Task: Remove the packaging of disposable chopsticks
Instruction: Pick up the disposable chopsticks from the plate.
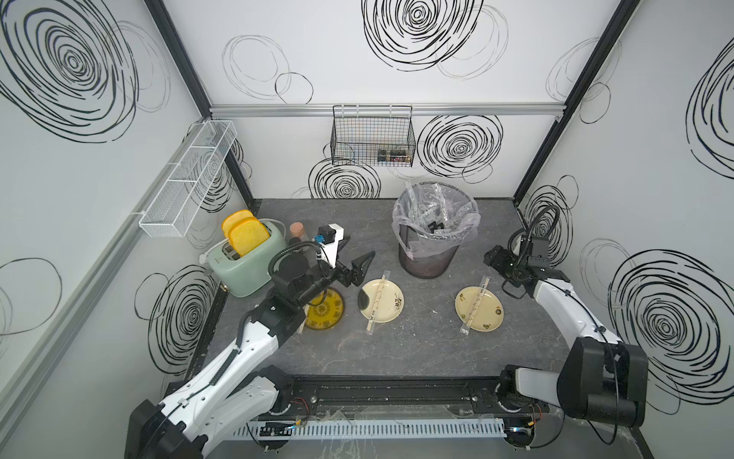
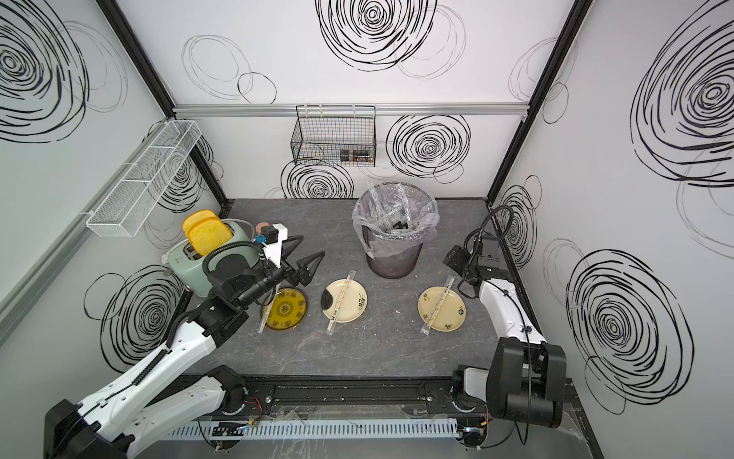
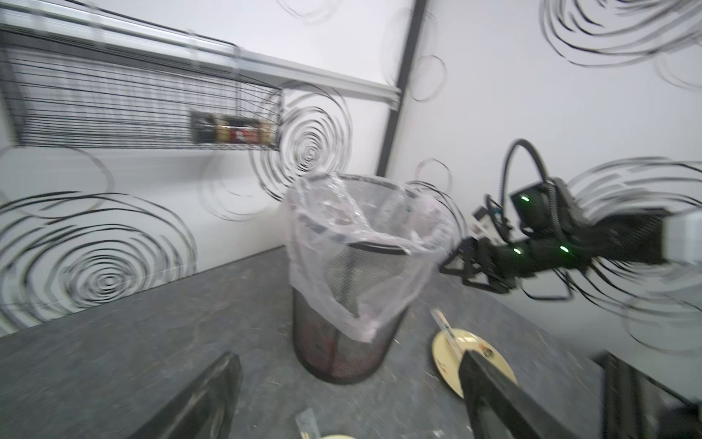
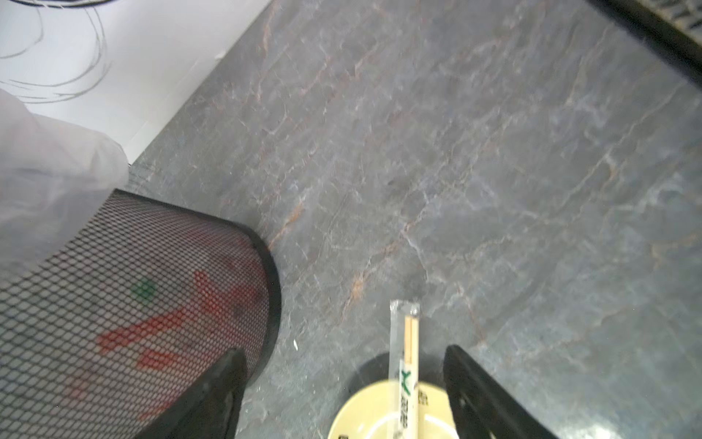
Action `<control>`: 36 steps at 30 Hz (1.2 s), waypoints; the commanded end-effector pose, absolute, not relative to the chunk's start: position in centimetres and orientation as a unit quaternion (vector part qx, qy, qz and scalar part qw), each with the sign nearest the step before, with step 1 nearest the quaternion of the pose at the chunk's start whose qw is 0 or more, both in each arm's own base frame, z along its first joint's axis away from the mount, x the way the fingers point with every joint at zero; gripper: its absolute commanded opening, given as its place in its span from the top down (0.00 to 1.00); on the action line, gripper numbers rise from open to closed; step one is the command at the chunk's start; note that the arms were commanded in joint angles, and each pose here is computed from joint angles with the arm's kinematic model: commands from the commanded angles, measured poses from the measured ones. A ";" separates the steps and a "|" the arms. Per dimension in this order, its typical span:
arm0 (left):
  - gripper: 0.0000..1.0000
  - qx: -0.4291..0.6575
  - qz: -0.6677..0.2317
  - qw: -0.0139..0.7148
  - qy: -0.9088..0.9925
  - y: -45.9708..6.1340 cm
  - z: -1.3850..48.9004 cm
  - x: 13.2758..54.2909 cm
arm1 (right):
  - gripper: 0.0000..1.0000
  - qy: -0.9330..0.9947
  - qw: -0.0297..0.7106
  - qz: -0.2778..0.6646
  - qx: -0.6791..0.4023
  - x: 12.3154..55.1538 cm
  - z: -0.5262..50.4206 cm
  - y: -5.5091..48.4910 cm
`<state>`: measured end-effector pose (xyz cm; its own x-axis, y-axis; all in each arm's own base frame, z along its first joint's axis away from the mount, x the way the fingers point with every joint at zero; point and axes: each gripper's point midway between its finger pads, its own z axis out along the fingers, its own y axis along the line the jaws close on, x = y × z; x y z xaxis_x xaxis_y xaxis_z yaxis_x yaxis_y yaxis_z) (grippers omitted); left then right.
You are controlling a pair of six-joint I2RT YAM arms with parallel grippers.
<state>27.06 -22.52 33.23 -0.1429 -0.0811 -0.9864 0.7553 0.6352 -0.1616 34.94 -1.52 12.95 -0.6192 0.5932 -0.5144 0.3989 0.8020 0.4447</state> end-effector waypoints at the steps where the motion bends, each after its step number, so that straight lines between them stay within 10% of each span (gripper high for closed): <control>1: 0.07 0.400 -0.405 0.513 0.643 -26.3 32.5 21.5 | 0.24 0.909 0.250 0.172 0.287 31.7 10.6 0.3; 36: 0.05 0.496 -0.475 0.428 0.587 -29.2 30.4 15.9 | 0.66 0.955 0.132 0.102 0.245 26.4 3.3 2.3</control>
